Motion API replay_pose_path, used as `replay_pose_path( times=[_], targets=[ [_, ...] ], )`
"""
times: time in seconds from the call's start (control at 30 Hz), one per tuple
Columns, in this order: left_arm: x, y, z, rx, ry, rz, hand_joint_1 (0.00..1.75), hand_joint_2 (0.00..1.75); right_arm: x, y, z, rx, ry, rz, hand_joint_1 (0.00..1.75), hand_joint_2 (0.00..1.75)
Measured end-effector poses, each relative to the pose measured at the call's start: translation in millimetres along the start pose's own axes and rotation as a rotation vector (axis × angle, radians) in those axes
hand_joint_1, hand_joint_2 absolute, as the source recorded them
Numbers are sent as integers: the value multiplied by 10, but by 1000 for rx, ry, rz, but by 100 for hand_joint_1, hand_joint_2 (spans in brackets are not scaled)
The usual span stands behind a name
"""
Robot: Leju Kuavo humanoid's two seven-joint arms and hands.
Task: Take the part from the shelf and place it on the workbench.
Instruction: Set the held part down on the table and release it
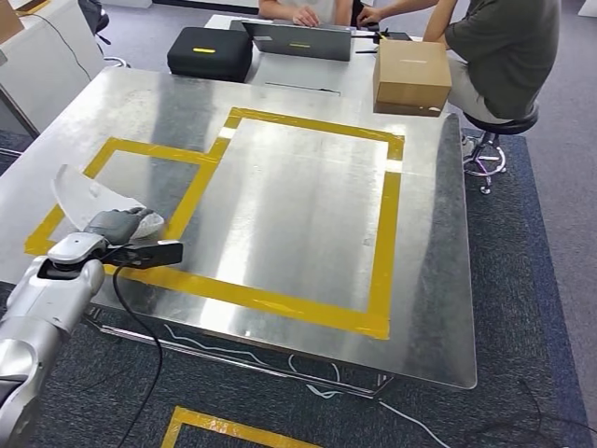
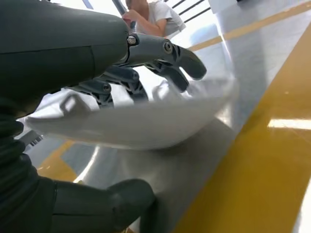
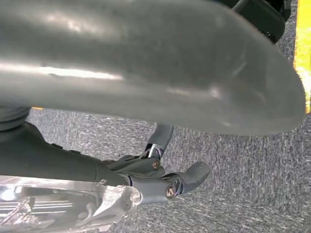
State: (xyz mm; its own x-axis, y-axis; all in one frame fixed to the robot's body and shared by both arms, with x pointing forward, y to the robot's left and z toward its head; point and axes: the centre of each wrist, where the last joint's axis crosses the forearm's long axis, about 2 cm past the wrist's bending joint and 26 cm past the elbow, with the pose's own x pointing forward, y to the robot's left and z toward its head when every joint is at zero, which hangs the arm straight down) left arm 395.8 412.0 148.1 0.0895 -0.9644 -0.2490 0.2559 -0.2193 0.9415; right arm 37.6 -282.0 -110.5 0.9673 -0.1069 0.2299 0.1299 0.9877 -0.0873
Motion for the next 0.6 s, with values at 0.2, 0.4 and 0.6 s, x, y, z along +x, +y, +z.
replay_pose_path(
  times=[0.2,0.4,0.6],
  targets=[
    [-14,17,-4,30,-66,-10,0,175,-3,-4,0,-1,-3,0,0,0],
    [-14,26,-7,33,-89,-21,0,131,-5,-9,0,-2,-3,0,0,0],
    [-29,30,-8,35,-117,-2,0,0,-6,-13,-1,0,-2,0,0,0]
  ],
)
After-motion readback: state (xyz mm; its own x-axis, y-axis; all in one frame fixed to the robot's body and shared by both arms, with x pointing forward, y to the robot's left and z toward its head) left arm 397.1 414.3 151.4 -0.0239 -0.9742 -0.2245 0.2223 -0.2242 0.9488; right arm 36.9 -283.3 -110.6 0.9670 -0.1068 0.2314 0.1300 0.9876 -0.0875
